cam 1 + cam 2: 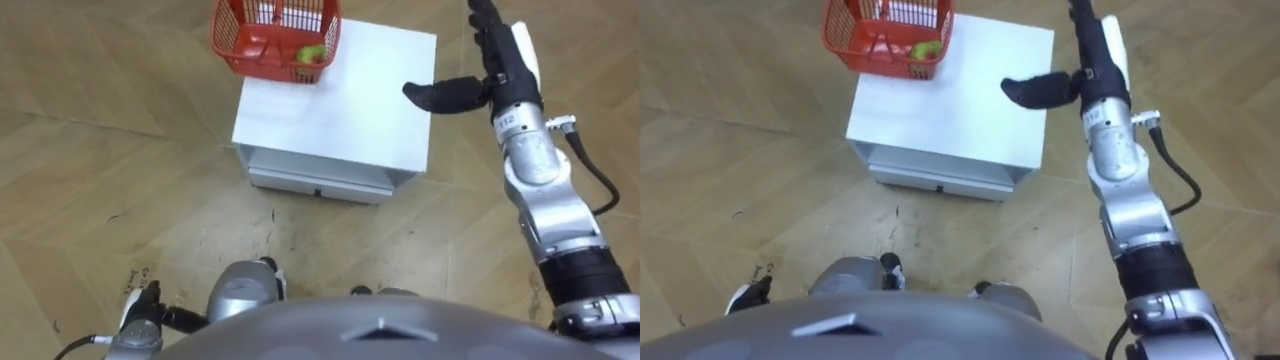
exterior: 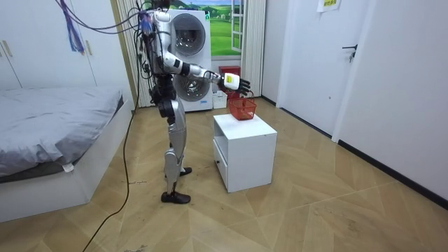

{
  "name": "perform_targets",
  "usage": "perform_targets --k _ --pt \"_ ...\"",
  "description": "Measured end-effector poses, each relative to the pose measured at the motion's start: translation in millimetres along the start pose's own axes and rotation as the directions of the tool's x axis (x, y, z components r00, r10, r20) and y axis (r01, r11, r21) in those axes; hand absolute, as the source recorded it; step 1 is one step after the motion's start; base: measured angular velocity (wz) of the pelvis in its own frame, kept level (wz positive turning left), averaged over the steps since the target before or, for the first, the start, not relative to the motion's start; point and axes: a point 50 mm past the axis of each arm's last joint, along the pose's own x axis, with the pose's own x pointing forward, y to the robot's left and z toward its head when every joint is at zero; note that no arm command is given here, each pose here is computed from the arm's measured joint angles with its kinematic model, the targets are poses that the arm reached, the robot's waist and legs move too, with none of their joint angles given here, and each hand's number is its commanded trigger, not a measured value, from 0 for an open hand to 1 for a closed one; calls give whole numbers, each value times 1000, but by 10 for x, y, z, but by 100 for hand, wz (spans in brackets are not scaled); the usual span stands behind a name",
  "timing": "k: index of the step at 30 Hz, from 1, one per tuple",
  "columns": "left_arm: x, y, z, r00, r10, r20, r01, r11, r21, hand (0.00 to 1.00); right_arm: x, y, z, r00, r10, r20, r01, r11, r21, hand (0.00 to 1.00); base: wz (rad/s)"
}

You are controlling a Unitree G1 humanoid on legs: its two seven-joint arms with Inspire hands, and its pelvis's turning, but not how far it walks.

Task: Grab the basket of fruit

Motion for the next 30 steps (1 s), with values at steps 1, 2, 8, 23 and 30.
perform_targets --k 1,2,8,23,30 --pt "0 -1 0 1000 0 0 0 1000 0 0 -23 8 -51 1000 4 -18 -4 1000 -1 0 -12" --pt "-1 4 -10 1000 1 -2 -1 1000 -1 0 -78 29 -190 998 11 -69 -12 1000 -6 0 -9" --pt "-13 25 -17 1000 24 10 -24 1000 17 0 -687 127 -1266 847 47 -530 -76 996 -34 0 -5" --pt "-36 -12 -210 995 9 -103 3 993 118 0 -1687 415 -2018 368 184 -912 -169 977 129 0 0" --pt "-30 -53 -127 997 5 -82 6 990 138 0 -1821 428 -2064 254 223 -941 -234 958 164 0 0"
